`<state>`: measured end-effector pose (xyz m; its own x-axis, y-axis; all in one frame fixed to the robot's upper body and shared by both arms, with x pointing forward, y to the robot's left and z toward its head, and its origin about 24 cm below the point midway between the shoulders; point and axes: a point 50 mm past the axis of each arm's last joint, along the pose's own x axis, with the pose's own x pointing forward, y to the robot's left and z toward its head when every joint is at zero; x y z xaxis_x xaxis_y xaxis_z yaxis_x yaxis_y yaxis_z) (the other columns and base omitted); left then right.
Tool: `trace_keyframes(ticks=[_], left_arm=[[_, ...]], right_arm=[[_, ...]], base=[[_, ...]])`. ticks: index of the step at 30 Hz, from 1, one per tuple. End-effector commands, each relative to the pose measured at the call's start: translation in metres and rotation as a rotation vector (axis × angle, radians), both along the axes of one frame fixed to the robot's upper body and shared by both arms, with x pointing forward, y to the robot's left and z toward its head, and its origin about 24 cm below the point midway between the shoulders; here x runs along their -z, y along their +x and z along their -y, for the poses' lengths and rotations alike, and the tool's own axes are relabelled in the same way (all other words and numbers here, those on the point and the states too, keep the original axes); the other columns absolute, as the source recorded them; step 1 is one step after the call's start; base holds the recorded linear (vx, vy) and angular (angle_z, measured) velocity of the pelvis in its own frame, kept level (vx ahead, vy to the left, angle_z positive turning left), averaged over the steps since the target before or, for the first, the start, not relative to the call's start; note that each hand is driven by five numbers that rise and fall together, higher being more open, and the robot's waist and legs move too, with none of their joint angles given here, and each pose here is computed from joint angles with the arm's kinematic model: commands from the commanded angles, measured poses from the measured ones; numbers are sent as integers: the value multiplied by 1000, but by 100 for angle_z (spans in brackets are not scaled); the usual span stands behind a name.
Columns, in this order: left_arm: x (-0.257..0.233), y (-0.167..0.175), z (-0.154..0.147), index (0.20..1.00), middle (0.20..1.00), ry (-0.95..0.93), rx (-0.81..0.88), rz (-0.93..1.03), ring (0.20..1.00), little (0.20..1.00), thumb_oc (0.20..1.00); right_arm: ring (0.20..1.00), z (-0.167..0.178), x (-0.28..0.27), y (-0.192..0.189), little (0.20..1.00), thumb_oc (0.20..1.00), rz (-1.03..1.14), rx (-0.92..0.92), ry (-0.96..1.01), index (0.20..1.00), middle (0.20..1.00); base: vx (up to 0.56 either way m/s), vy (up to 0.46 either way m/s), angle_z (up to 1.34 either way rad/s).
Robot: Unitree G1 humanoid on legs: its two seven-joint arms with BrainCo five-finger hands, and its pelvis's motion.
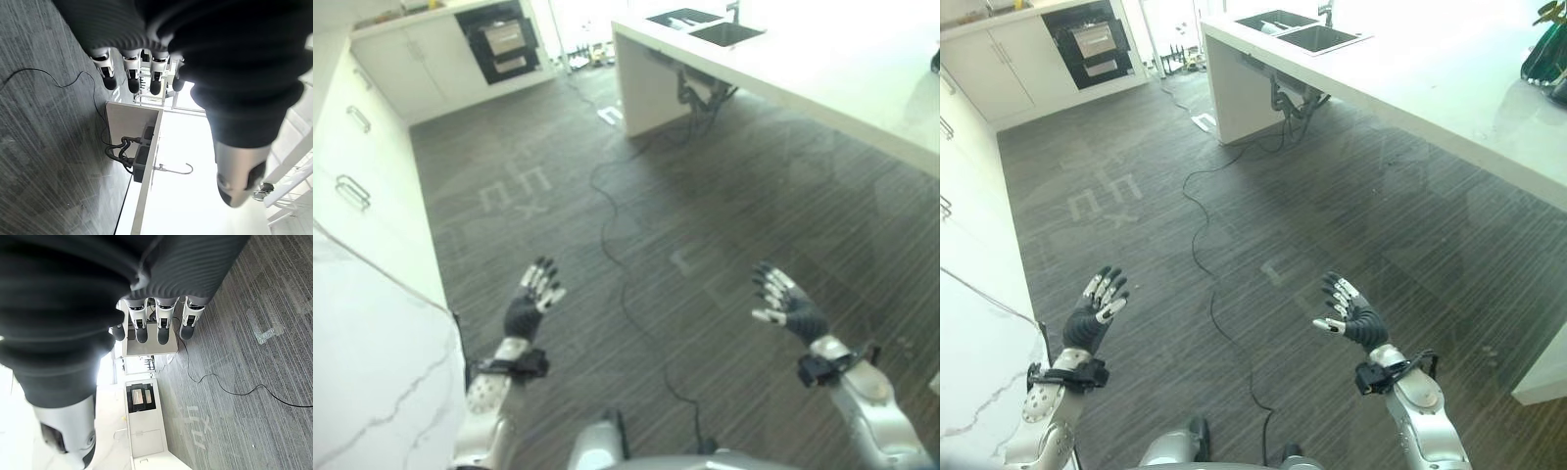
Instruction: Place the dishes in the dishwasher.
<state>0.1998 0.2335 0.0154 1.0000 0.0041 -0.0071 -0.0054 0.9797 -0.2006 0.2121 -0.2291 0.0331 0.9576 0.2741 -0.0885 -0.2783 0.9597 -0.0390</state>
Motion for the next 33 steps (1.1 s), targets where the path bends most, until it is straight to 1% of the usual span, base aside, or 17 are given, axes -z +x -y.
trace_keyframes(ticks=[1,4,7,10,14,16,18,21,25,27,28,33], left_arm=[[-36,0,-14,1000,1000,12,-46,198,1000,1000,1000],[-38,0,-13,1000,1000,6,-51,220,1000,1000,1000],[-50,16,-8,1000,1000,32,29,248,1000,1000,1000],[-56,27,-1,1000,1000,36,98,261,1000,1000,1000],[-66,31,9,1000,1000,61,142,276,1000,1000,1000],[-69,33,12,1000,1000,57,181,283,1000,1000,1000],[-72,33,19,1000,1000,95,234,310,1000,1000,1000],[-72,33,29,1000,1000,80,283,316,1000,1000,1000],[-67,31,34,1000,1000,74,283,292,1000,1000,1000],[-63,30,31,1000,1000,-4,267,266,1000,1000,1000],[-60,29,30,1000,1000,-73,248,249,1000,1000,1000],[-53,20,35,1000,1000,-164,256,250,1000,1000,1000]], right_arm=[[1000,-6,-32,2,1000,1000,177,-87,13,1000,1000],[1000,-6,-35,6,1000,1000,188,-95,40,1000,1000],[1000,-12,-36,9,1000,1000,201,-70,81,1000,1000],[1000,-14,-32,8,1000,1000,182,27,50,1000,1000],[1000,-21,-26,8,1000,1000,153,32,81,1000,1000],[1000,-19,-23,6,1000,1000,135,31,111,1000,1000],[1000,-19,-18,2,1000,1000,118,20,120,1000,1000],[1000,-18,-12,-3,1000,1000,96,40,142,1000,1000],[1000,-21,-8,-4,1000,1000,80,26,120,1000,1000],[1000,-20,-11,-2,1000,1000,84,16,122,1000,1000],[1000,-21,-13,-1,1000,1000,90,5,124,1000,1000],[1000,-21,-21,2,1000,1000,107,-65,82,1000,1000]], base=[[340,359,-25],[336,408,-57],[306,352,-48],[259,286,26],[341,162,25],[391,-86,16],[443,-147,49],[616,-191,43],[588,-328,55],[313,-233,15],[265,-180,-15],[231,-248,-29]])
